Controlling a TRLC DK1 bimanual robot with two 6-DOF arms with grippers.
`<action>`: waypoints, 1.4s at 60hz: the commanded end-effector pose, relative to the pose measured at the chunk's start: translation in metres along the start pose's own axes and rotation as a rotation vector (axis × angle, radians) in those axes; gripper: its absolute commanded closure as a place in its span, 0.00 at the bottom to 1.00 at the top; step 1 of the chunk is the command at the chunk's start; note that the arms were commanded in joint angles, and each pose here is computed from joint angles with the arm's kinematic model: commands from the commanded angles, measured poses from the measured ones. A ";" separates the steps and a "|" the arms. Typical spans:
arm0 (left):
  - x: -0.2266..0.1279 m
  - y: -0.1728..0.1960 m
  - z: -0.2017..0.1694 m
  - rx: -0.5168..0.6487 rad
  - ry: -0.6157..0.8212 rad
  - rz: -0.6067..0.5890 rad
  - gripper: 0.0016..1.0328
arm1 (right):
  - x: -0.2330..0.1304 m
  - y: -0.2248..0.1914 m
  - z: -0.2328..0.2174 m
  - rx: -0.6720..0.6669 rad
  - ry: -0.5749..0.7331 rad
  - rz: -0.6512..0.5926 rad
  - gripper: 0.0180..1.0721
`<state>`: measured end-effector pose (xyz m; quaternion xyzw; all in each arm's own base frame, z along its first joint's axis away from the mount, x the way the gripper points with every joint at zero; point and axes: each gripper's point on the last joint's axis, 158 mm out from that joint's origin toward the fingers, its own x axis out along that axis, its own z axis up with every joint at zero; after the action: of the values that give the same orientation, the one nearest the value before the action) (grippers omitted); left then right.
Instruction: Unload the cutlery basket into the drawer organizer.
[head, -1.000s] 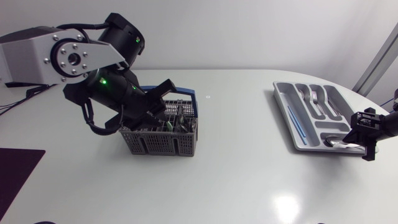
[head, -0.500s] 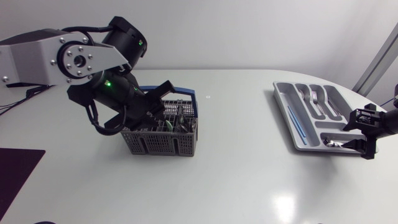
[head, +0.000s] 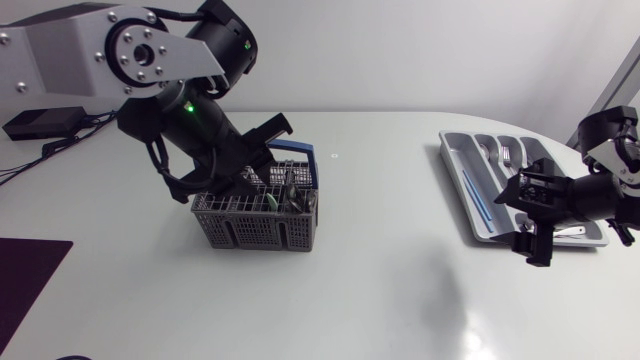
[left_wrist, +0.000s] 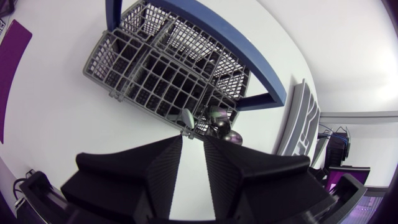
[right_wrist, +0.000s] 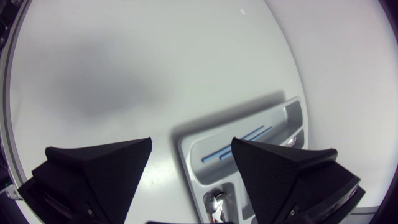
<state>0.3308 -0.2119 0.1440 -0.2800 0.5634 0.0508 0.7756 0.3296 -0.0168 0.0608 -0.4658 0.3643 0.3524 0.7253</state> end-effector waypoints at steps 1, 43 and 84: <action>0.001 -0.006 0.002 -0.037 -0.008 0.013 0.74 | -0.004 0.015 0.020 0.025 -0.009 0.001 0.10; 0.024 -0.009 0.009 -0.101 -0.035 0.103 0.74 | -0.011 0.086 0.141 0.023 -0.151 0.092 0.09; 0.051 0.001 0.003 -0.103 -0.010 0.172 0.75 | 0.001 0.116 0.182 0.042 -0.223 0.147 0.09</action>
<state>0.3476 -0.2204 0.0998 -0.2624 0.5821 0.1320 0.7583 0.2766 0.1889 0.0813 -0.3902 0.3031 0.4424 0.7484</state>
